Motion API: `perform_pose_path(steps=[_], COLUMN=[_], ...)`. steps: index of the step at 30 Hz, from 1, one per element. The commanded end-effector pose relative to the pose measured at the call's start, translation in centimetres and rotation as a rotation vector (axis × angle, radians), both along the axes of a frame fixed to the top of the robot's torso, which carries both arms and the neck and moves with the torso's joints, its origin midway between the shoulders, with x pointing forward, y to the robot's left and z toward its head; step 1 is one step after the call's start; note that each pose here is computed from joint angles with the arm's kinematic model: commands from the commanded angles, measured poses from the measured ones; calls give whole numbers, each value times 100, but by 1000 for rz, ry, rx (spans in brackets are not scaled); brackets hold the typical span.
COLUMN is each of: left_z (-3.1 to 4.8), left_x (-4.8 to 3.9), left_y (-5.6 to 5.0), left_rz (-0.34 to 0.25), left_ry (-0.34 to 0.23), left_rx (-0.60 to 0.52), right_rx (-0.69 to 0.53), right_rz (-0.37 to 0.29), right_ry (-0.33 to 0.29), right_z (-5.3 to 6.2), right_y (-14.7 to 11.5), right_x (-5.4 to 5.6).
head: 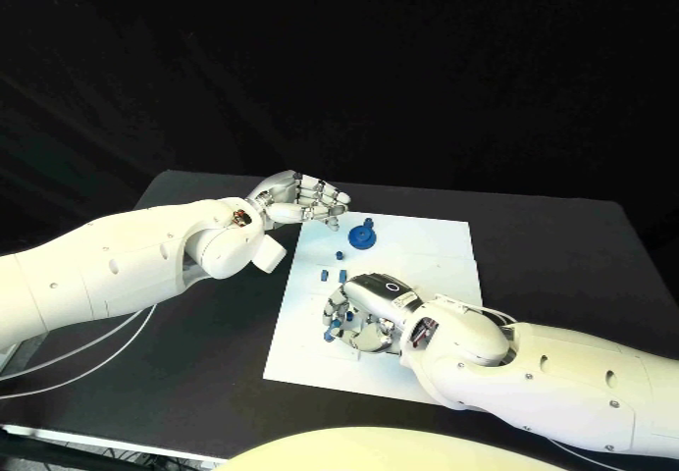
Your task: Assemble the parts on the task board
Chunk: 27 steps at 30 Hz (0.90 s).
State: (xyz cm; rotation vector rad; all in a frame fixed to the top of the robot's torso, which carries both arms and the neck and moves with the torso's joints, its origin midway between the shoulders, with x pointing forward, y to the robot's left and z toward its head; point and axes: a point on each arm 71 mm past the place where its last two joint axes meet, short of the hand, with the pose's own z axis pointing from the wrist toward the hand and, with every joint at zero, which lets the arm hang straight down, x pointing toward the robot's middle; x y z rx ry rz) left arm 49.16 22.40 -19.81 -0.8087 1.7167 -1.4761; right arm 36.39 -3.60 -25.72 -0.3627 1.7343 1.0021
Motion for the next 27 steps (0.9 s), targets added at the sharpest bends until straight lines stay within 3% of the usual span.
perform_pose_path(steps=[1,27], left_z=[11,11], left_x=[-7,-8], left_y=[-22,-9], left_rz=[-16,-13], left_ry=[1,2], left_rx=[-13,-12], right_rx=[-45,-83], right_rz=[15,50], right_ry=[-18,-9], right_z=[-23,-107], right_y=[12,93], right_x=[-10,-71])
